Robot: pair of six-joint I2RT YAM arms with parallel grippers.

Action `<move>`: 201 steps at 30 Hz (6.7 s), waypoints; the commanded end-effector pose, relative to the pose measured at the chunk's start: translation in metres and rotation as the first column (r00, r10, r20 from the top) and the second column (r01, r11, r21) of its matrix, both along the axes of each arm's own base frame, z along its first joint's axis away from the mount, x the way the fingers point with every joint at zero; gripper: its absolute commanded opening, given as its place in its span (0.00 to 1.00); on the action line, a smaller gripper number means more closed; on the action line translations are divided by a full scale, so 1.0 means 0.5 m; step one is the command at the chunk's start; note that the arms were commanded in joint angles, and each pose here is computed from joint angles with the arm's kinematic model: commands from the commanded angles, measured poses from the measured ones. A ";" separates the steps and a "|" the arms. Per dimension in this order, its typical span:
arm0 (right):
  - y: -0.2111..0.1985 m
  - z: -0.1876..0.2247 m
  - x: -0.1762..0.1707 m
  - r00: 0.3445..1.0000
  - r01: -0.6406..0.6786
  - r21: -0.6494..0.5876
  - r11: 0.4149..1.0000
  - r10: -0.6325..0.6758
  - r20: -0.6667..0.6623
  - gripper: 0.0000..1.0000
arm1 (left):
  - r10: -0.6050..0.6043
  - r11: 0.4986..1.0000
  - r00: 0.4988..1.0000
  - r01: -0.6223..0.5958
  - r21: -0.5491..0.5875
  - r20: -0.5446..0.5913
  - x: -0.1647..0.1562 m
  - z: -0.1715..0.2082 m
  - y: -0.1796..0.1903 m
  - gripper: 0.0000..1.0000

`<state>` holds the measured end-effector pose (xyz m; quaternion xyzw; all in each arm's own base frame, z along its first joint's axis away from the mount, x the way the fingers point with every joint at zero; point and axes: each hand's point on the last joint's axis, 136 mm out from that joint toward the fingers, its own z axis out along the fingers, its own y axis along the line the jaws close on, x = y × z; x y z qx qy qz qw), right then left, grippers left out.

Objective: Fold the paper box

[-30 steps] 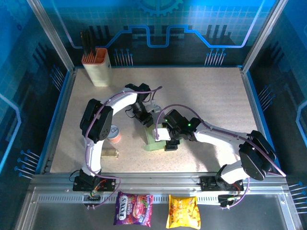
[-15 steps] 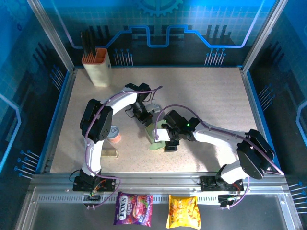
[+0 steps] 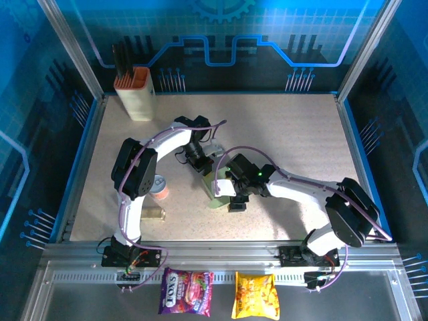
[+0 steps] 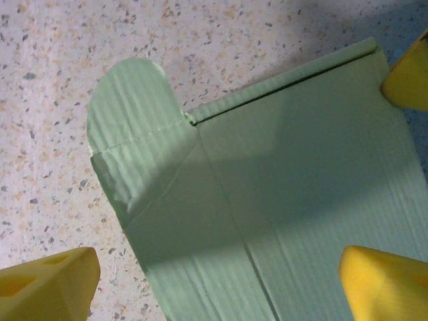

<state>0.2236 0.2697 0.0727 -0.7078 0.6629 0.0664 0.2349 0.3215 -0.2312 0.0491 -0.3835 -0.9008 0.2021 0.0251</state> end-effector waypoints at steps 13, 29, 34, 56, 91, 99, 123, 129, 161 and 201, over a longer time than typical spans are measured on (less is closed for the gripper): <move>-0.110 0.183 0.066 0.371 0.928 0.256 0.269 -0.715 -0.593 0.88 | -0.009 0.994 0.999 0.005 0.108 0.035 0.010 -0.042 0.040 0.06; -0.106 0.083 0.085 -0.065 0.997 -0.073 0.000 -0.433 -0.899 0.95 | -0.008 0.994 1.000 0.004 0.106 0.031 0.011 -0.040 0.038 0.07; -0.105 0.068 0.101 -0.092 0.995 -0.095 -0.017 -0.455 -0.886 0.93 | 0.001 0.994 0.999 -0.004 0.107 0.033 0.011 -0.036 0.039 0.07; -0.232 0.069 0.084 -0.108 0.994 -0.076 -0.080 -0.576 -0.810 0.90 | 0.404 0.818 0.896 -0.444 -0.366 -0.184 0.020 0.079 -0.071 0.50; -0.170 0.005 0.082 -0.134 0.987 -0.159 0.014 -0.465 -0.875 0.88 | 0.429 0.854 0.881 -0.467 -0.228 -0.197 0.018 -0.027 -0.048 0.16; -0.122 -0.016 0.102 -0.132 0.986 -0.163 0.039 -0.417 -0.899 0.88 | 0.449 0.856 0.875 -0.479 -0.194 -0.179 0.020 -0.031 -0.036 0.16; -0.046 -0.020 0.140 -0.118 0.990 -0.136 0.035 -0.316 -0.941 0.73 | 0.465 0.857 0.870 -0.489 -0.164 -0.165 0.023 -0.030 -0.026 0.16; -0.042 -0.016 0.143 -0.121 0.990 -0.139 0.035 -0.312 -0.942 0.66 | 0.467 0.857 0.870 -0.489 -0.162 -0.156 0.025 -0.028 -0.024 0.16; -0.155 0.084 0.135 -0.407 0.909 -0.316 -0.272 -0.412 -0.815 0.47 | 0.178 0.762 0.669 0.371 -0.531 0.722 -0.122 0.263 -0.145 0.80; -0.202 0.116 0.121 -0.521 0.832 -0.331 -0.444 -0.423 -0.742 0.48 | 0.286 0.855 0.328 0.338 -0.395 0.900 -0.120 0.115 -0.237 0.44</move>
